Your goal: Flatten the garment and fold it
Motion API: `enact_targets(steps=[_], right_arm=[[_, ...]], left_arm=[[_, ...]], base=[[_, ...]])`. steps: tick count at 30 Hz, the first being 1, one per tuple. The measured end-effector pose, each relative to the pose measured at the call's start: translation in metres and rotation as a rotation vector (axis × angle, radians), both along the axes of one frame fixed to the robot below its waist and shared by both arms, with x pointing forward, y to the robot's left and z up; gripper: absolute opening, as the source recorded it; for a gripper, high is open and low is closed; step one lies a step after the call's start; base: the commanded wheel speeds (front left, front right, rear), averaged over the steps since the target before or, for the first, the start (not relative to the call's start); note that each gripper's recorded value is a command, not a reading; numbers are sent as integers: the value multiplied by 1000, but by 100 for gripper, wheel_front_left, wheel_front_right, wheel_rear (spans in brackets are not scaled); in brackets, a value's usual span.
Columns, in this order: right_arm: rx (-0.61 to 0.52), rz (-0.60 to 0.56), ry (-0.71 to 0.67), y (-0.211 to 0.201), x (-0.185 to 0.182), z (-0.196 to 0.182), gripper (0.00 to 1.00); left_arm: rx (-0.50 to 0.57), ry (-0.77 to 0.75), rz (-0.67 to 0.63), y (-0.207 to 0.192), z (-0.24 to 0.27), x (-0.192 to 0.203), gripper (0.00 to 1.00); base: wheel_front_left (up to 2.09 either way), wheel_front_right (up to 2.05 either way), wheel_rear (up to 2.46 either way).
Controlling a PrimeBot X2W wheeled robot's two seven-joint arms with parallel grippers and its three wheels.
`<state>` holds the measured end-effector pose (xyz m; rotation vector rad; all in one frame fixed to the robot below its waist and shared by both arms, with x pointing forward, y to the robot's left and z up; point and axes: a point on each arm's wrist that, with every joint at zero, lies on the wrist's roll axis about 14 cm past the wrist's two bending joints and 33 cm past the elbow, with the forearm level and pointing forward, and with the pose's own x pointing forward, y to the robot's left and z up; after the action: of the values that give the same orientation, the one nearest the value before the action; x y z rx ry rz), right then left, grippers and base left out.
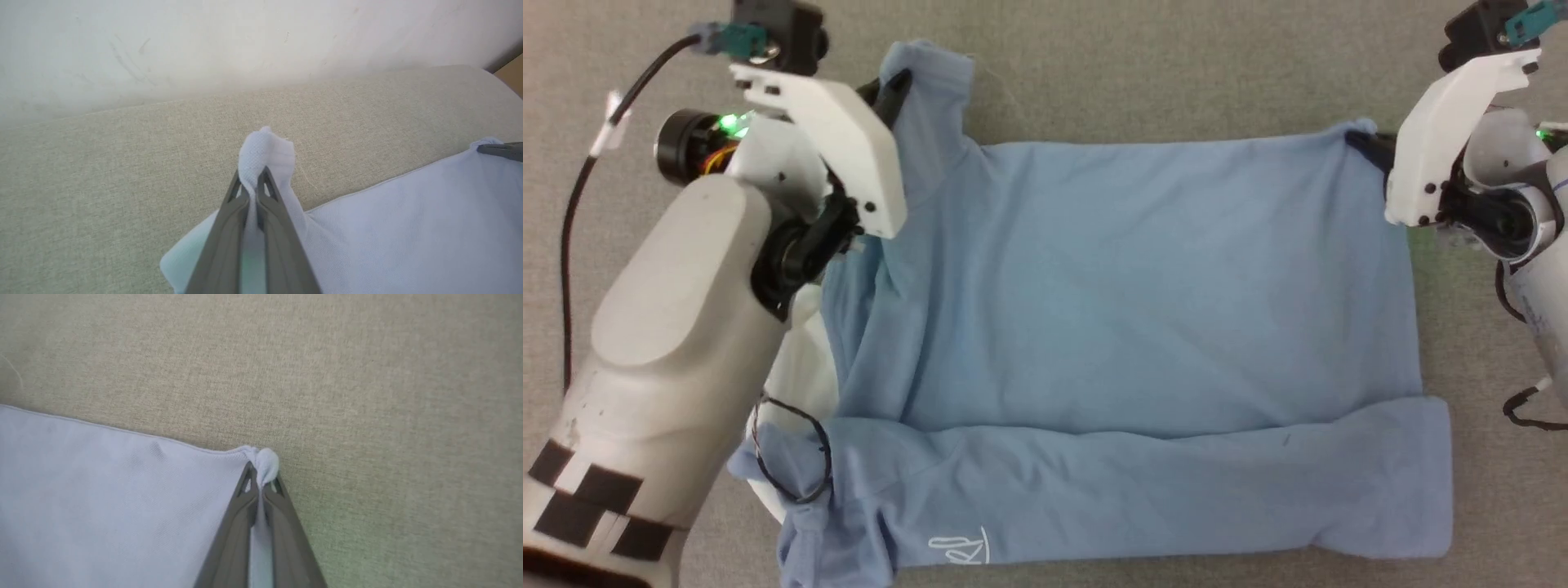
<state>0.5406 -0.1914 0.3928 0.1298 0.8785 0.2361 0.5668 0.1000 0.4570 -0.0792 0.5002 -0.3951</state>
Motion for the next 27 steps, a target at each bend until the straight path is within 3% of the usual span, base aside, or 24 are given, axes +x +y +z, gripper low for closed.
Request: enact_targets(steps=[4,10,16,24,25,26,27], right_arm=[[-31,22,-168,-4,6,37,0],[-31,37,-296,-10,-25,59,0],[20,38,-309,-7,-86,44,0],[65,-47,-284,-22,-149,23,0],[67,-60,-274,-25,-156,19,9],[68,-74,-261,-28,-163,15,32],[76,-95,-252,-30,-169,11,69]], left_arm=[[-8,-56,42,14,16,-9,0],[-30,-117,125,39,31,-46,0],[-87,-70,234,57,16,-112,0],[-122,65,302,56,-19,-190,0],[-128,85,304,55,-23,-197,0],[-136,98,312,54,-27,-202,0],[-146,111,318,53,-30,-206,0]], base=[[0,0,0],[0,0,0],[0,0,0],[0,0,0],[0,0,0],[0,0,0],[0,0,0]])
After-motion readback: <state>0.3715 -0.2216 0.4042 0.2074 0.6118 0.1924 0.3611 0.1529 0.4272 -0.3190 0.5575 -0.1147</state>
